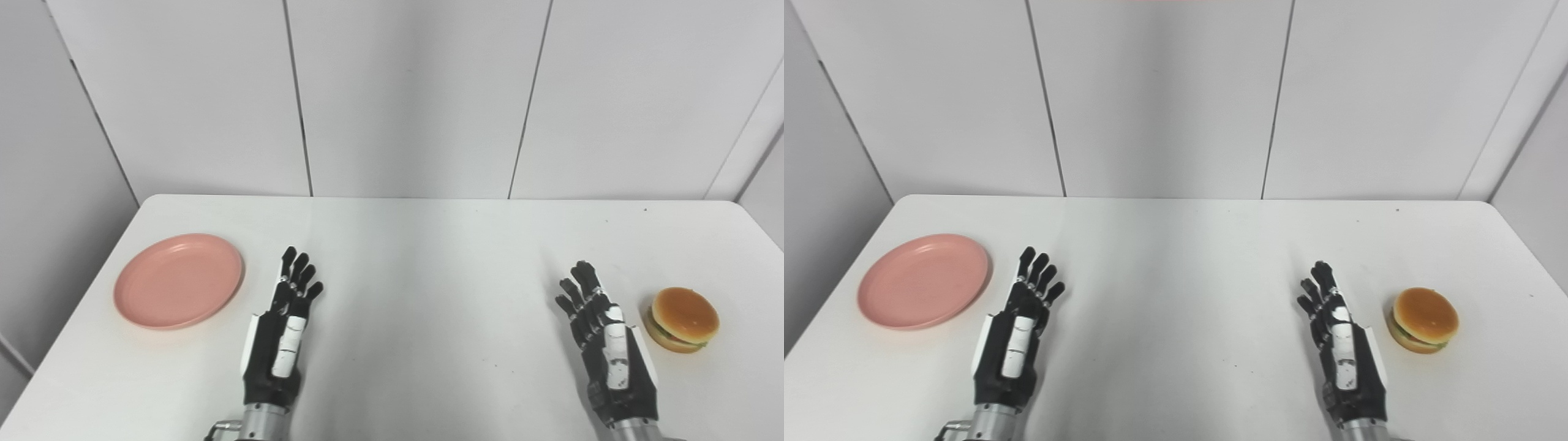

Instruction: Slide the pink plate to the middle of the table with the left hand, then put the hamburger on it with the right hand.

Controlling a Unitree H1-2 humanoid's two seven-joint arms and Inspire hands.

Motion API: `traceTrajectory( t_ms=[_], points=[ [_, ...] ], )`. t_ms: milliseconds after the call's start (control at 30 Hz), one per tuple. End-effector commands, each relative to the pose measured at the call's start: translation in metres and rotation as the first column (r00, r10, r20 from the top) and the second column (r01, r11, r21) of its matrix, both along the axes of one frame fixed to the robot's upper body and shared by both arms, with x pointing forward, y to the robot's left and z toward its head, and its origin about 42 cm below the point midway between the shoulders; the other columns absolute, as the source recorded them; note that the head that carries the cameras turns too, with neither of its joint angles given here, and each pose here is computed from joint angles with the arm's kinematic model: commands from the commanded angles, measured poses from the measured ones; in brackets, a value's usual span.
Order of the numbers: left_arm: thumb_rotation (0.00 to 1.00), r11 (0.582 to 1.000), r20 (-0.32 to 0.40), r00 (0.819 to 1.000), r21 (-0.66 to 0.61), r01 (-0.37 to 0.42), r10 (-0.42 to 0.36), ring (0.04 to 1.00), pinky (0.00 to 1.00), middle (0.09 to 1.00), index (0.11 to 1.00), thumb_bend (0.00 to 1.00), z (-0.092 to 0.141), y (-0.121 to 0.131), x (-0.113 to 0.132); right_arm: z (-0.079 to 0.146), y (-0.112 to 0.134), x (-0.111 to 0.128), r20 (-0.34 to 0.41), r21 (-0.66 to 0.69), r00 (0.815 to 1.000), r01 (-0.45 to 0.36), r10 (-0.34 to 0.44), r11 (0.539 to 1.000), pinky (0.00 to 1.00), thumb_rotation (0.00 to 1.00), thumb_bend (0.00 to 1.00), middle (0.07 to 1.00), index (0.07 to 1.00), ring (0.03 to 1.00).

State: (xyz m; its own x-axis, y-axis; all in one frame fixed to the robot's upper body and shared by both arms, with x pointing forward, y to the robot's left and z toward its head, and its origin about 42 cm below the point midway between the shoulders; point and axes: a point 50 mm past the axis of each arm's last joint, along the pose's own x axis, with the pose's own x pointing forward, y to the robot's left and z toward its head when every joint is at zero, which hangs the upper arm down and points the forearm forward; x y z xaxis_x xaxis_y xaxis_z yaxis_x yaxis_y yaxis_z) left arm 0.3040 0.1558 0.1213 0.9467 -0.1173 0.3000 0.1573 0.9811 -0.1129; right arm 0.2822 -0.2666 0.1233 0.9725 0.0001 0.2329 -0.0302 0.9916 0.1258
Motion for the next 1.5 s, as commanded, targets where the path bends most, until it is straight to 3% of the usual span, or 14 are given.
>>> traceTrajectory(
  t_ms=[0, 333, 600, 733, 800, 967, 1133, 1267, 1467],
  points=[
    [0.8, 1.0, -0.053, 0.999, -0.002, 0.002, -0.002, 0.981, 0.93, 0.991, 1.0, 0.8, -0.023, -0.01, -0.009, -0.028, -0.014, -0.015, -0.079, -0.008, 0.997, 0.018, -0.019, 1.0, 0.95, 1.0, 0.79, 0.981, 0.967, 0.958],
    [0.82, 1.0, -0.074, 0.997, -0.03, 0.003, -0.005, 0.979, 0.94, 0.991, 1.0, 0.77, -0.032, -0.008, -0.007, -0.034, -0.011, -0.012, -0.095, -0.012, 0.995, 0.017, -0.018, 1.0, 0.93, 1.0, 0.84, 0.98, 0.971, 0.939],
    [0.82, 1.0, -0.047, 0.999, -0.027, -0.008, 0.007, 0.972, 0.93, 0.983, 1.0, 0.82, -0.031, -0.001, -0.01, -0.039, -0.003, -0.012, -0.096, -0.006, 0.995, 0.011, -0.012, 1.0, 0.91, 1.0, 0.84, 0.978, 0.956, 0.93],
    [0.81, 0.998, -0.01, 1.0, -0.061, 0.002, -0.003, 0.994, 0.94, 0.984, 1.0, 0.9, -0.008, 0.003, -0.01, -0.039, 0.002, -0.011, -0.103, 0.0, 0.994, 0.026, -0.026, 1.0, 0.87, 1.0, 0.84, 0.952, 0.932, 0.89],
    [0.82, 0.997, 0.046, 0.999, -0.072, -0.025, 0.028, 0.968, 0.9, 0.963, 0.985, 0.93, 0.015, 0.006, -0.004, -0.04, 0.003, -0.01, -0.111, -0.004, 0.993, 0.038, -0.039, 0.999, 0.81, 1.0, 0.83, 0.92, 0.908, 0.854],
    [0.83, 0.99, 0.152, 0.981, -0.085, -0.108, 0.12, 0.886, 0.82, 0.886, 0.912, 0.94, 0.065, 0.03, 0.019, -0.043, 0.006, -0.009, -0.114, -0.002, 0.993, 0.033, -0.033, 0.999, 0.79, 1.0, 0.85, 0.894, 0.896, 0.835],
    [0.86, 0.985, 0.256, 0.951, -0.024, -0.171, 0.171, 0.839, 0.75, 0.84, 0.883, 0.94, 0.11, 0.076, 0.048, -0.044, 0.009, -0.008, -0.121, 0.007, 0.992, 0.033, -0.032, 0.999, 0.78, 1.0, 0.84, 0.872, 0.871, 0.815],
    [0.85, 0.978, 0.282, 0.938, 0.007, -0.211, 0.2, 0.833, 0.73, 0.835, 0.84, 0.93, 0.133, 0.111, 0.064, -0.042, 0.01, -0.009, -0.122, 0.002, 0.992, 0.027, -0.027, 1.0, 0.75, 1.0, 0.85, 0.864, 0.855, 0.797],
    [0.83, 0.96, 0.297, 0.918, 0.017, -0.28, 0.262, 0.832, 0.7, 0.838, 0.846, 0.92, 0.158, 0.161, 0.081, -0.04, 0.013, -0.011, -0.126, -0.005, 0.992, 0.023, -0.023, 1.0, 0.75, 1.0, 0.85, 0.868, 0.853, 0.8]
  ],
)
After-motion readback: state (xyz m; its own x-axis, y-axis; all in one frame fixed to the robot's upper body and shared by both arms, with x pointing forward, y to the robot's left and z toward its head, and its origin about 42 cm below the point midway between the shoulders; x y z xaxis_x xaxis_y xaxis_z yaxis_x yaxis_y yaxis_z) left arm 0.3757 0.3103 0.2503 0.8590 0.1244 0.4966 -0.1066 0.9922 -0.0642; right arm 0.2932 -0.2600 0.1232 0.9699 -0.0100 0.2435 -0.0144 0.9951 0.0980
